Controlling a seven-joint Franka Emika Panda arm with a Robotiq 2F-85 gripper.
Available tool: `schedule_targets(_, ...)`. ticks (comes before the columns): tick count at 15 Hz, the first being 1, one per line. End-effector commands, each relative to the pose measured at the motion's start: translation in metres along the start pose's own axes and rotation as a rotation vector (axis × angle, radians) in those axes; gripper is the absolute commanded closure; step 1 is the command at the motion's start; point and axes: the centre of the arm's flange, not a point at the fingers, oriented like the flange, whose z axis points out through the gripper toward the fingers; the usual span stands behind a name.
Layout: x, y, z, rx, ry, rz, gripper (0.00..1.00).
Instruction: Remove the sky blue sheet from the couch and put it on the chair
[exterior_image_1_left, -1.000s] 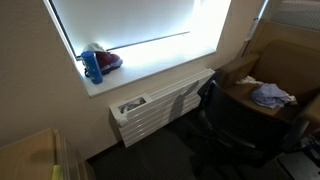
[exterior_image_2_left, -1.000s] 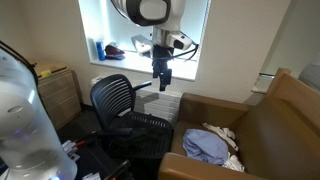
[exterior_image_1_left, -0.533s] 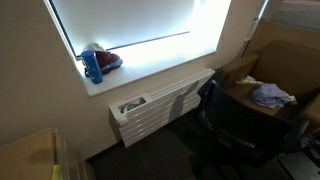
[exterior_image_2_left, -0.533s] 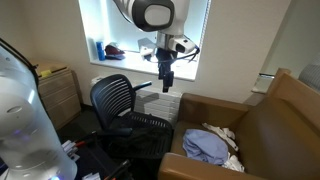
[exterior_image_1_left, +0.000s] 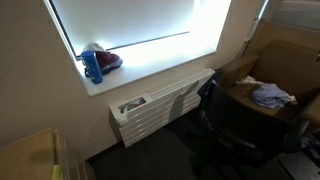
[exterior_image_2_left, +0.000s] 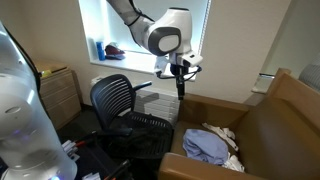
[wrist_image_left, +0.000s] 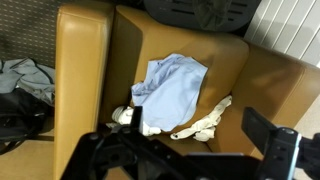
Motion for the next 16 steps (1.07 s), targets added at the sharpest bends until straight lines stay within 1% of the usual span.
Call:
schedule_targets(1, 0.055, -0.017, 0.028, 0.052, -0.161, 0.007, 0.0)
schedule_targets(2, 0.055, -0.017, 0.026, 0.09, -0.195, -0.018, 0.0)
schedule_targets(3, 0.022, -0.015, 0.016, 0.059, -0.118, 0.01, 0.0)
schedule_targets(4, 0.028, -0.019, 0.018, 0.07, -0.127, 0.0, 0.0)
schedule_targets(6, 0.028, -0.019, 0.019, 0.061, -0.126, 0.007, 0.0)
schedule_targets(7, 0.028, -0.018, 0.023, 0.033, -0.105, 0.04, 0.0)
schedule_targets(8, 0.038, -0.018, 0.034, 0.014, -0.118, 0.076, 0.0)
schedule_targets(9, 0.052, -0.015, 0.052, 0.001, -0.161, 0.138, 0.0)
schedule_targets(10, 0.058, -0.012, 0.063, 0.019, -0.229, 0.166, 0.0)
schedule_targets(11, 0.058, -0.011, 0.069, 0.076, -0.297, 0.113, 0.0)
schedule_targets(13, 0.063, -0.012, 0.084, 0.096, -0.389, 0.131, 0.0)
schedule_targets(14, 0.067, -0.013, 0.091, 0.092, -0.405, 0.139, 0.0)
schedule_targets(16, 0.088, -0.012, 0.109, 0.041, -0.36, 0.225, 0.0)
